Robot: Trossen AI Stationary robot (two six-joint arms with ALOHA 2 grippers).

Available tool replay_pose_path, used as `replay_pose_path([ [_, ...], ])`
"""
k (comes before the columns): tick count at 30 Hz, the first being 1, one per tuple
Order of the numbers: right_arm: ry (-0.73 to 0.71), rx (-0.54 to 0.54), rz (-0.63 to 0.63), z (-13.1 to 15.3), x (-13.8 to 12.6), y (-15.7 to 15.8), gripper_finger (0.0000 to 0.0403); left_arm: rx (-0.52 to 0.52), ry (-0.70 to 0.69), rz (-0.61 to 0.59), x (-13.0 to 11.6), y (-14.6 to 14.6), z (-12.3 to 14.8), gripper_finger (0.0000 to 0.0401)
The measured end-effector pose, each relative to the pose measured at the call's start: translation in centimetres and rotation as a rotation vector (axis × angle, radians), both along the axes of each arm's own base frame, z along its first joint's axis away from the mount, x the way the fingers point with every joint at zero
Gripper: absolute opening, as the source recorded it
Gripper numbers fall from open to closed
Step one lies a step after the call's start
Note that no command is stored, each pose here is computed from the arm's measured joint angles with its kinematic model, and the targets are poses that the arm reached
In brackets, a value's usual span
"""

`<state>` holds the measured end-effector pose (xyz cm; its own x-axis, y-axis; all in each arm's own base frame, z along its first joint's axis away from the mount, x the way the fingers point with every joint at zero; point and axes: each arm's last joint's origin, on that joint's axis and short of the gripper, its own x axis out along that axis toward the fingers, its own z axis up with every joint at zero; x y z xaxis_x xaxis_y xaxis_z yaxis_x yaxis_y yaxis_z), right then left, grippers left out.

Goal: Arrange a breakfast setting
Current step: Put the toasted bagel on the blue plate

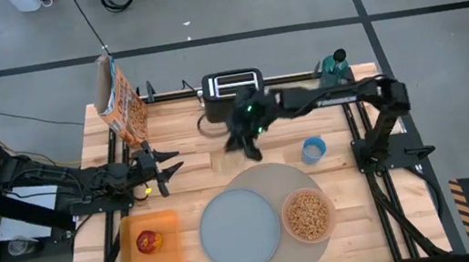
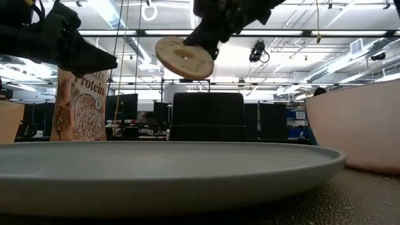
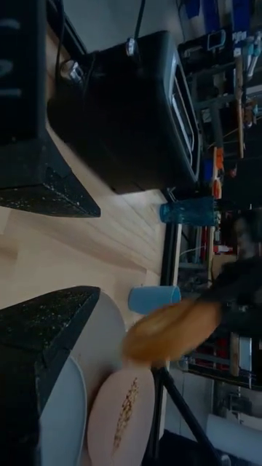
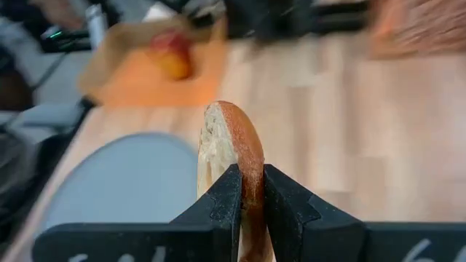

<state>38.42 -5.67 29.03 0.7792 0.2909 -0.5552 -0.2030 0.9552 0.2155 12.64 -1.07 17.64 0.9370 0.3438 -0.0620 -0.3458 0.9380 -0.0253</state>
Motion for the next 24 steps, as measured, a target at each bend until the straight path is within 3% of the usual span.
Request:
replay_pose_path([
  [7, 0.139, 0.115, 0.154, -4.9, 2.5, 4.9, 0.0058, -0.008, -0.001, -0.029, 0.0, -0.1, 0.0, 0.0172],
  [14, 0.180, 0.221, 0.273, -7.9, 4.1, 9.3, 0.0058, -0.004, 0.004, -0.029, 0.0, -0.1, 0.0, 0.0172],
  [24, 0.318, 0.302, 0.344, -12.1, 4.6, 12.4, 0.0057, -0.004, 0.004, -0.029, 0.0, -0.1, 0.0, 0.0172],
])
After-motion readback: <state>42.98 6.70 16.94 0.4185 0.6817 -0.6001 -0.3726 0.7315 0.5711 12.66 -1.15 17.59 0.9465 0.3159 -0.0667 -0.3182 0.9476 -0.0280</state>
